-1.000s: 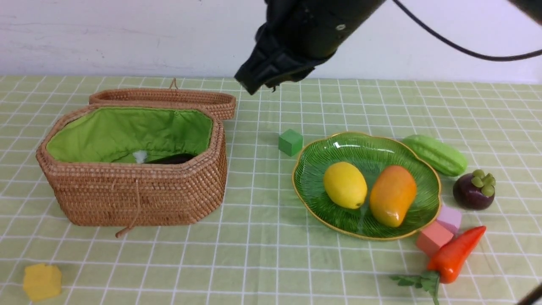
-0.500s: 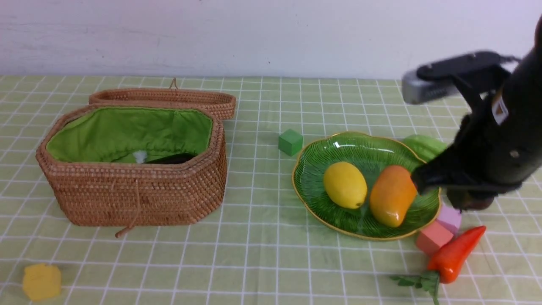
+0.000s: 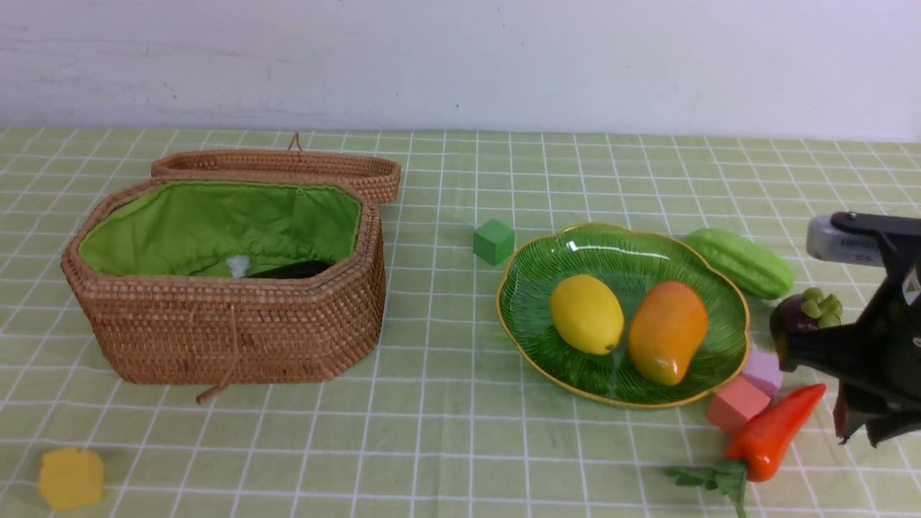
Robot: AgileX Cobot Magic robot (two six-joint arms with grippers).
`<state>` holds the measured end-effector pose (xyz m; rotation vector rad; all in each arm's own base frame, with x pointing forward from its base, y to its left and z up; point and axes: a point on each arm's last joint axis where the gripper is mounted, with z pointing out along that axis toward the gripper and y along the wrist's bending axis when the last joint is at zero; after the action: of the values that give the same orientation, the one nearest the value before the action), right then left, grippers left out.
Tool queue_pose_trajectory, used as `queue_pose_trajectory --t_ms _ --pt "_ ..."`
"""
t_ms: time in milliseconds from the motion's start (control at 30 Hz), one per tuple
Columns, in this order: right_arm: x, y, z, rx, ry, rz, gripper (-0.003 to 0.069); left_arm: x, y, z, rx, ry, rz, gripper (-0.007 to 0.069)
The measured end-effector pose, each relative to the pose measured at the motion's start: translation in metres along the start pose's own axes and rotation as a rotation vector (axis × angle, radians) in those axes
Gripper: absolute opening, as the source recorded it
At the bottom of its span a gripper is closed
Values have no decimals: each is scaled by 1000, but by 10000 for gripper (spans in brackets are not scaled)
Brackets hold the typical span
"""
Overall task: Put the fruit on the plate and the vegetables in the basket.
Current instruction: Use the right arm to grab a carrot and put it into the left basket
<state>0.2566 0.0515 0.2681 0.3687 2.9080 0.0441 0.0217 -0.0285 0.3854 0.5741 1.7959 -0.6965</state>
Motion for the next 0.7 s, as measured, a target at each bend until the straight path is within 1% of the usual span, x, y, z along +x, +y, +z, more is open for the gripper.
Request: queue_pose_trajectory --t_ms 100,233,300,367,433,500,700 --pt "-2 -9 13 -81 -15 119 330 0 0 0 3 0 -2 20" --pt "-8 -5 21 -175 -65 195 471 0 -2 0 19 2 8 20" --pt "-13 -2 26 -203 -87 216 536 0 -3 0 35 3 30 20" --pt "-18 1 37 -204 -79 228 582 0 -5 0 58 3 57 22" --pt "-21 2 50 -188 -53 234 601 0 -7 0 80 2 84 22" --pt "-23 3 62 -177 -34 241 600 1 -9 0 98 1 101 22" --pt "-26 6 87 -164 18 268 558 1 -11 -1 116 -1 123 25"
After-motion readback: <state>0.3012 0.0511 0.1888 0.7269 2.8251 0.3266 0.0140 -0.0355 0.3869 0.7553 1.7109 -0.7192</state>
